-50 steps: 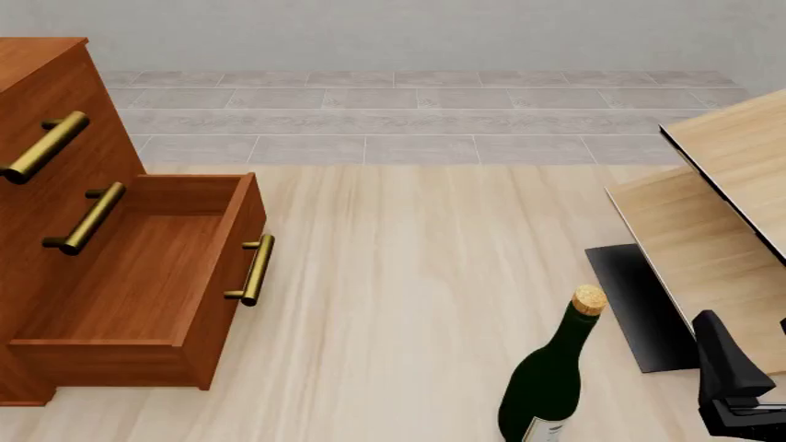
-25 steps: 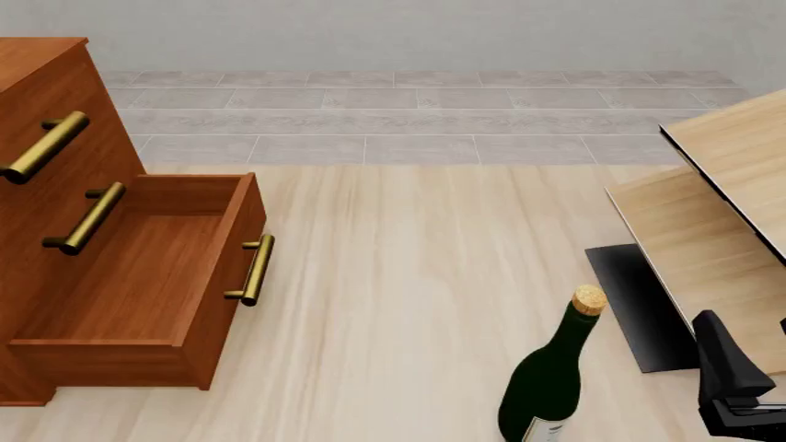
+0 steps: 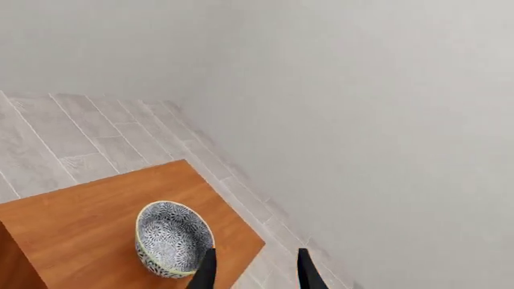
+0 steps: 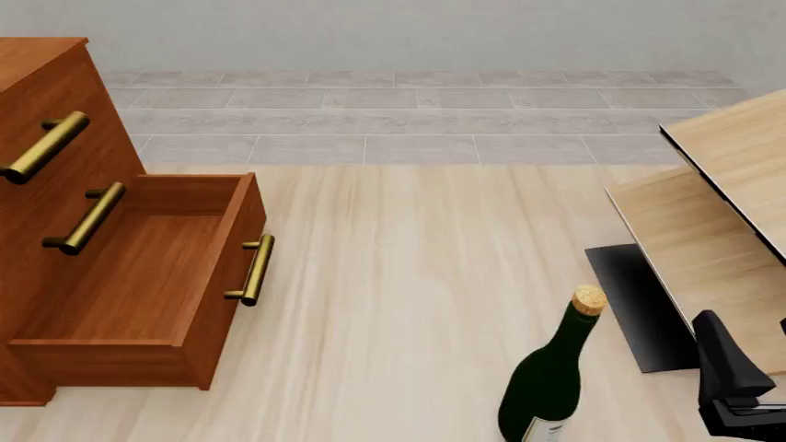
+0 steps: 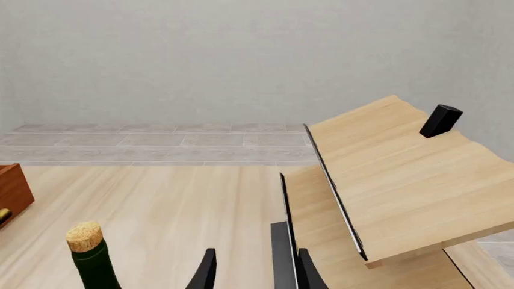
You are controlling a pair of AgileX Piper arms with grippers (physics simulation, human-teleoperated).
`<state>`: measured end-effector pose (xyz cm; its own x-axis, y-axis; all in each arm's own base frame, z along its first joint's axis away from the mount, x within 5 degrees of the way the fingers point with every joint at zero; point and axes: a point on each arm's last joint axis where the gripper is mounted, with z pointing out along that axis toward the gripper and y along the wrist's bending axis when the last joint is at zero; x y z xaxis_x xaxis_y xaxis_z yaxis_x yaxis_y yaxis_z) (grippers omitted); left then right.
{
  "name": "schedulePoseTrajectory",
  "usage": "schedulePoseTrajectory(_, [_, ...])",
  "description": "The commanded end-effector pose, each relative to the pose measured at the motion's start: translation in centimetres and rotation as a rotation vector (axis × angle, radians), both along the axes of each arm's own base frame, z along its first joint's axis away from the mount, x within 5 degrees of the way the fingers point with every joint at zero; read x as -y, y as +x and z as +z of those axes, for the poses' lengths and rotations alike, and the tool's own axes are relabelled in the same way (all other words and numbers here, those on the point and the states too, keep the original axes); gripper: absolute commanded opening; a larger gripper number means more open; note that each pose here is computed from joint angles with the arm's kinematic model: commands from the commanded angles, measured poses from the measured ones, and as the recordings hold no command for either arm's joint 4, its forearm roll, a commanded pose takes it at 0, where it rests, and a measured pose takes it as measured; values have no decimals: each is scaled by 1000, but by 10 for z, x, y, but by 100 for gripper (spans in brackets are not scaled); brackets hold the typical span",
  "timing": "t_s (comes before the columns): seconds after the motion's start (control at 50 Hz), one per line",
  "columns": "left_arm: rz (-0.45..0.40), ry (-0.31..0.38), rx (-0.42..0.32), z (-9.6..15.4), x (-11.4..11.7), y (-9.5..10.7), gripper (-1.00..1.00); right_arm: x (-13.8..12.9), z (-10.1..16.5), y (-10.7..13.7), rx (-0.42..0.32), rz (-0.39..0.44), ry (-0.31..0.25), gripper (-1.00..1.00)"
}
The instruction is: Put the bowl on top of the cabinet.
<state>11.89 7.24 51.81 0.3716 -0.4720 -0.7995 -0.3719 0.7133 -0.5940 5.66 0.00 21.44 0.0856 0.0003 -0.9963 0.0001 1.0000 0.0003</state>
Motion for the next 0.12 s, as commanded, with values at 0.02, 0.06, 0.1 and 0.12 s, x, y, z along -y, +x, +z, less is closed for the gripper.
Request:
schedulePoseTrajectory(0.02, [-526,128,305,-7,72,-65,100,0,0,0,0,0,0,100])
schedulePoseTrajectory(0.06, [-629,183,299,-15,78,-69,100,0,0,0,0,0,0,100])
schedulePoseTrajectory(0.1, [-933,85,364,-63,92,-75,100,0,0,0,0,0,0,100])
schedulePoseTrajectory(0.12, [-959,115,359,-73,94,-74,100,0,0,0,0,0,0,100])
